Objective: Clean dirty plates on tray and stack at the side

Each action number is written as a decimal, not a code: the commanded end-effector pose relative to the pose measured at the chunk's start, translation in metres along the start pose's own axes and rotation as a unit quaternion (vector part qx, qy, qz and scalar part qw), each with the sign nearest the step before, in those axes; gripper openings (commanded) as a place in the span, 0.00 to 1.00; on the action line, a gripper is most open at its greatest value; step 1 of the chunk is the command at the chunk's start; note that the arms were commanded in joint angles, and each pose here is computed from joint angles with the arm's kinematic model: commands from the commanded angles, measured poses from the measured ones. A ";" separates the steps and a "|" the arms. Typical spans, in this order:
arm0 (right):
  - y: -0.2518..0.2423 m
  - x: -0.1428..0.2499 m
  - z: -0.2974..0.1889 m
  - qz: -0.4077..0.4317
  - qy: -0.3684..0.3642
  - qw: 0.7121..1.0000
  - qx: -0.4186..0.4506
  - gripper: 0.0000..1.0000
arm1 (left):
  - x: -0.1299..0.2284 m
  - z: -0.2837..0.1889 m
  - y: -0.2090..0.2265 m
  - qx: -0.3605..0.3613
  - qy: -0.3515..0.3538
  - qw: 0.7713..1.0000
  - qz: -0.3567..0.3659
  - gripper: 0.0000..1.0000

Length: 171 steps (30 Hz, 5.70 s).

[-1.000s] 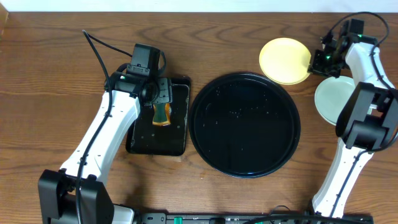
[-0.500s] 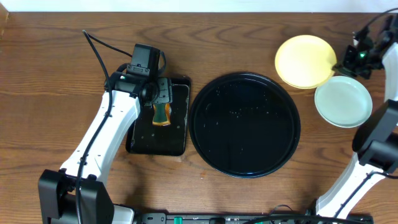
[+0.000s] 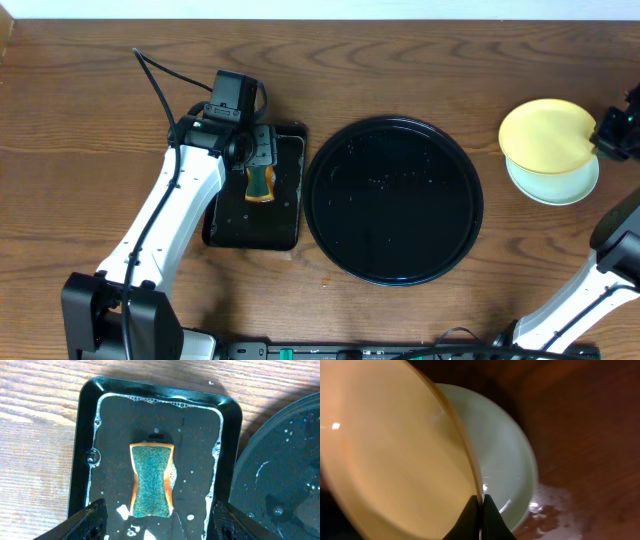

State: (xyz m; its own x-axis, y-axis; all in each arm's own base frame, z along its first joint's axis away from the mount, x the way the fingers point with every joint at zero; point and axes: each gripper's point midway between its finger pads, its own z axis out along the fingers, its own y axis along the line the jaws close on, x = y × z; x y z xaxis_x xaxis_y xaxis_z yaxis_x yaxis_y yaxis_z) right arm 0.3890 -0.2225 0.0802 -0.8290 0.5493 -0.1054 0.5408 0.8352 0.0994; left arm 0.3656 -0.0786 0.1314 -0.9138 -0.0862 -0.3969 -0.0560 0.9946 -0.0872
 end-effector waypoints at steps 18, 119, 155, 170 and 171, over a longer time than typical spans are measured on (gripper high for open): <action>-0.043 0.020 0.014 0.056 0.018 0.997 0.054 0.27 | -0.006 -0.006 0.000 0.000 -0.011 1.000 0.002 0.70; 0.279 0.106 -0.014 -0.303 -0.126 0.937 -0.115 0.99 | -0.010 -0.006 0.035 -0.021 -0.006 0.999 -0.041 0.79; 0.174 0.188 -0.121 -0.287 -0.296 0.904 -0.117 0.99 | 0.080 -0.126 0.071 -0.001 -0.207 0.977 -0.054 0.87; 0.162 0.204 -0.108 -0.289 -0.252 0.918 -0.102 0.99 | 0.081 -0.126 0.071 -0.001 -0.208 0.977 -0.054 0.87; 0.162 0.204 -0.108 -0.289 -0.252 0.918 -0.102 0.99 | 0.081 -0.126 0.071 -0.001 -0.208 0.977 -0.054 0.87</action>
State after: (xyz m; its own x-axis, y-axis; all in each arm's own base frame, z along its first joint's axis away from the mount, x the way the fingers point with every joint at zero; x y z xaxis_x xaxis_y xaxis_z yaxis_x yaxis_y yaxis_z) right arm 0.2935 0.0233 0.1848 -0.7643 0.0118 -0.6447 -0.0461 0.9963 0.0729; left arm 0.2371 -0.0096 0.2120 -0.6548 -0.2194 -0.7233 -0.1436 0.9756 -0.1659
